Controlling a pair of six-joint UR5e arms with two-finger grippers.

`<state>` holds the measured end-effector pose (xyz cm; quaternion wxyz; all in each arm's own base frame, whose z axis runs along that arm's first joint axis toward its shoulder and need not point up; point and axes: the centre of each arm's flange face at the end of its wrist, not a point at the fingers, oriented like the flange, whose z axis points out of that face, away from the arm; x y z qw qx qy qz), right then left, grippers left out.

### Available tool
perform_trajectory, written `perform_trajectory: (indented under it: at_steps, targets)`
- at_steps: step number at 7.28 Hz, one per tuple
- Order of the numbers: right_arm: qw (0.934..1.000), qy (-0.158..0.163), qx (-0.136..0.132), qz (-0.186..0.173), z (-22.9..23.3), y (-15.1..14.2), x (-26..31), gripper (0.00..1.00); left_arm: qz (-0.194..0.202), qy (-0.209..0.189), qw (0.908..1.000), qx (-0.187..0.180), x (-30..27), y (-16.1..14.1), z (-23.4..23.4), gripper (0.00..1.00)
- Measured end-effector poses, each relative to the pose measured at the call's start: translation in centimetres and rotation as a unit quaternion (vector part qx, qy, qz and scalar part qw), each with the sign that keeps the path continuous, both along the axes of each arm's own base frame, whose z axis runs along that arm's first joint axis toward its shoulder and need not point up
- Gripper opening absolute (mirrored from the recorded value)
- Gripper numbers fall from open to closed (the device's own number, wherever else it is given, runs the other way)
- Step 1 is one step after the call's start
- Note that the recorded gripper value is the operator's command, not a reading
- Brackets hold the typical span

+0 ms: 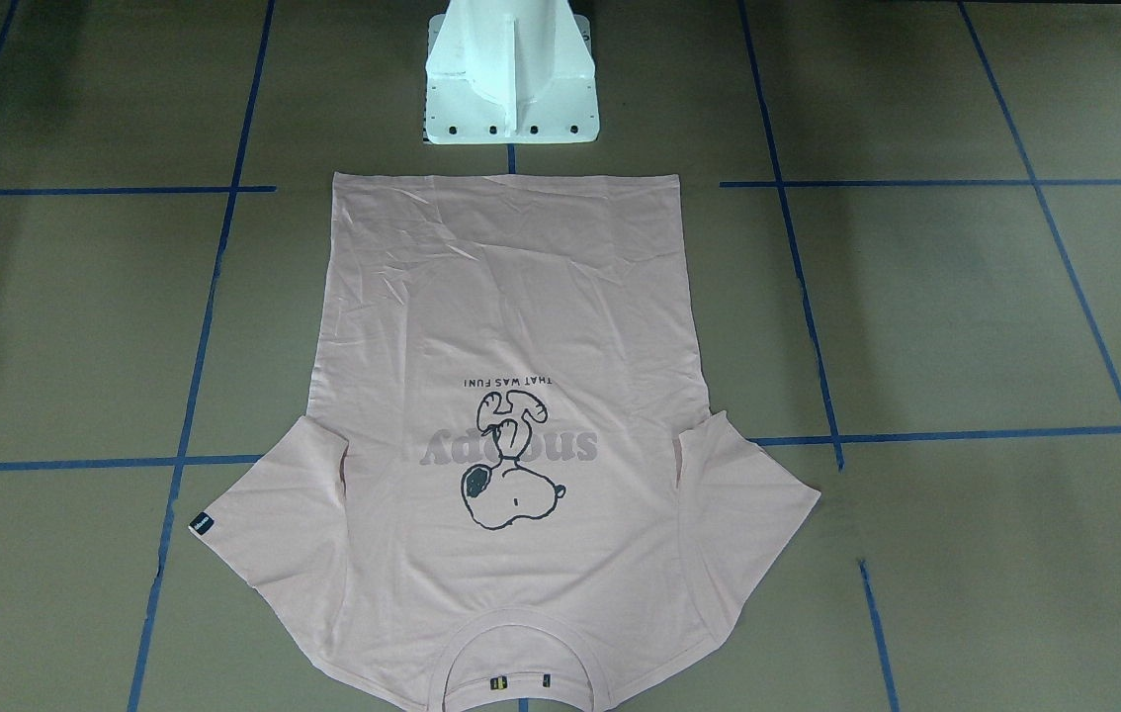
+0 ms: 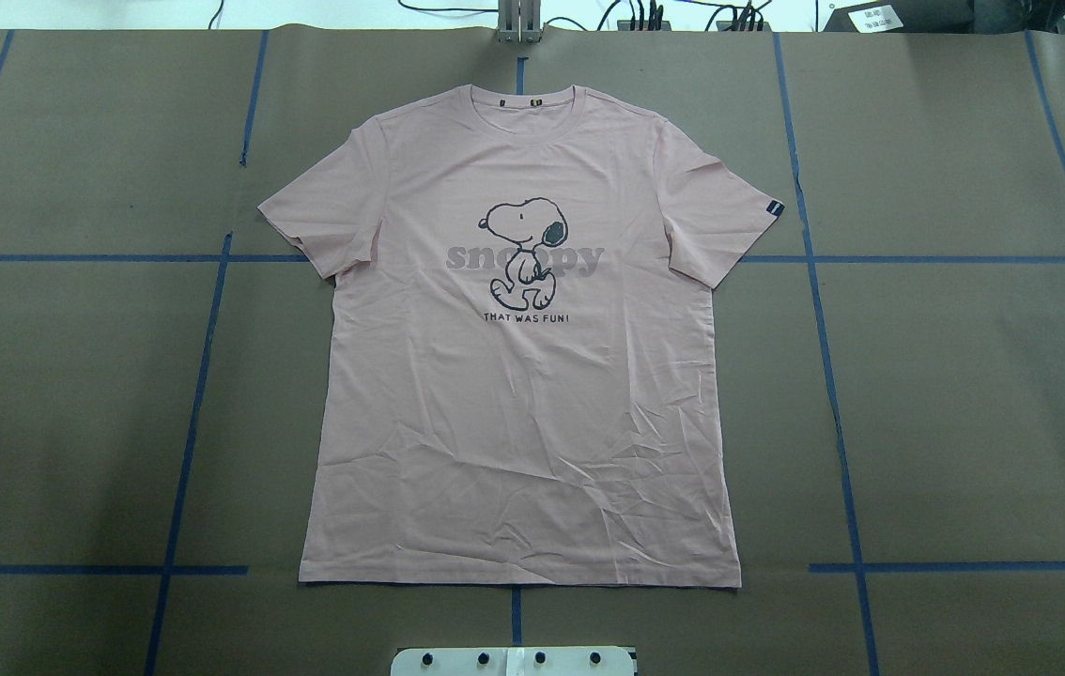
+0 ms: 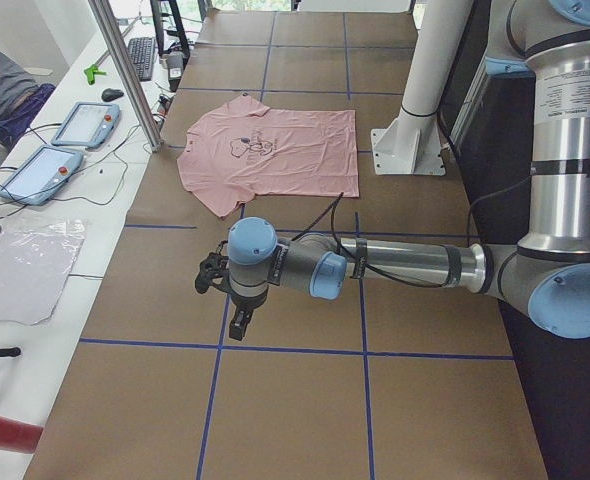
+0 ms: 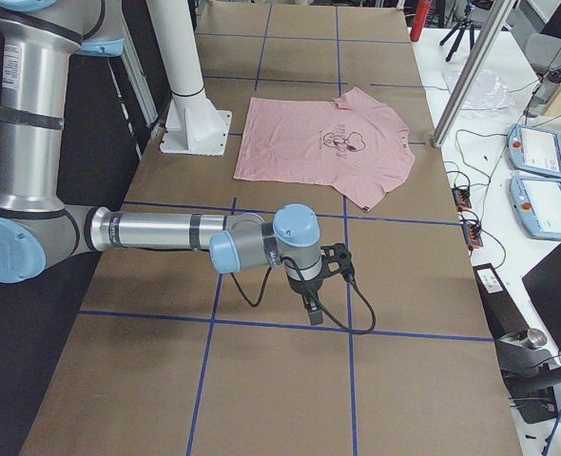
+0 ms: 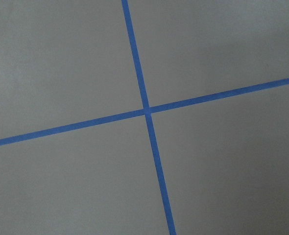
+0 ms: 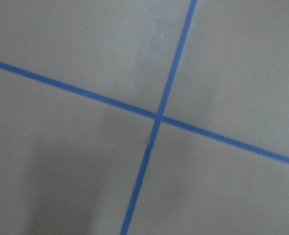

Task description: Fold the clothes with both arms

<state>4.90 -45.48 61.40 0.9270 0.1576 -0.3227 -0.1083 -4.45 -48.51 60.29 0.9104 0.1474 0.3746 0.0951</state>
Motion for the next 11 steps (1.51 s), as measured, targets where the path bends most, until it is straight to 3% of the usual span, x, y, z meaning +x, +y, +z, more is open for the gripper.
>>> perform_trajectory:
  at_steps: [1, 3, 4, 6, 8, 10, 11]
  targets:
    - [0.9996, -0.004, 0.026, -0.001, -1.2, -1.8, -0.1, 1.00, -0.001, 0.001, 0.9984, 0.056, 0.1, -0.9, -1.7, 1.00]
    - [0.9987, -0.029, 0.042, -0.007, -2.5, -4.1, -0.4, 1.00, -0.012, -0.007, 0.9830, 0.183, 0.0, -4.8, -7.3, 1.00]
    - [0.9978, -0.049, 0.043, -0.012, -2.7, -4.4, -0.5, 1.00, -0.019, -0.003, 0.9769, 0.213, 0.0, -6.6, -9.5, 1.00]
    - [0.9966, -0.065, 0.049, -0.013, -3.3, -5.3, -0.5, 1.00, -0.028, 0.010, 0.9730, 0.229, 0.1, -7.9, -11.6, 1.00]
    - [0.9944, -0.092, 0.042, 0.031, -8.7, -9.8, -1.9, 0.99, -0.045, 0.023, 0.9721, 0.229, 0.2, -8.1, -12.6, 1.00]
    - [0.9903, -0.121, 0.014, 0.068, -15.9, -14.1, -8.9, 0.99, -0.052, 0.034, 0.9710, 0.231, 0.4, -7.9, -13.0, 1.00]
    - [0.9895, -0.116, 0.005, 0.085, -18.7, -15.4, -14.2, 0.99, -0.050, 0.036, 0.9707, 0.232, 0.8, -7.9, -13.1, 1.00]
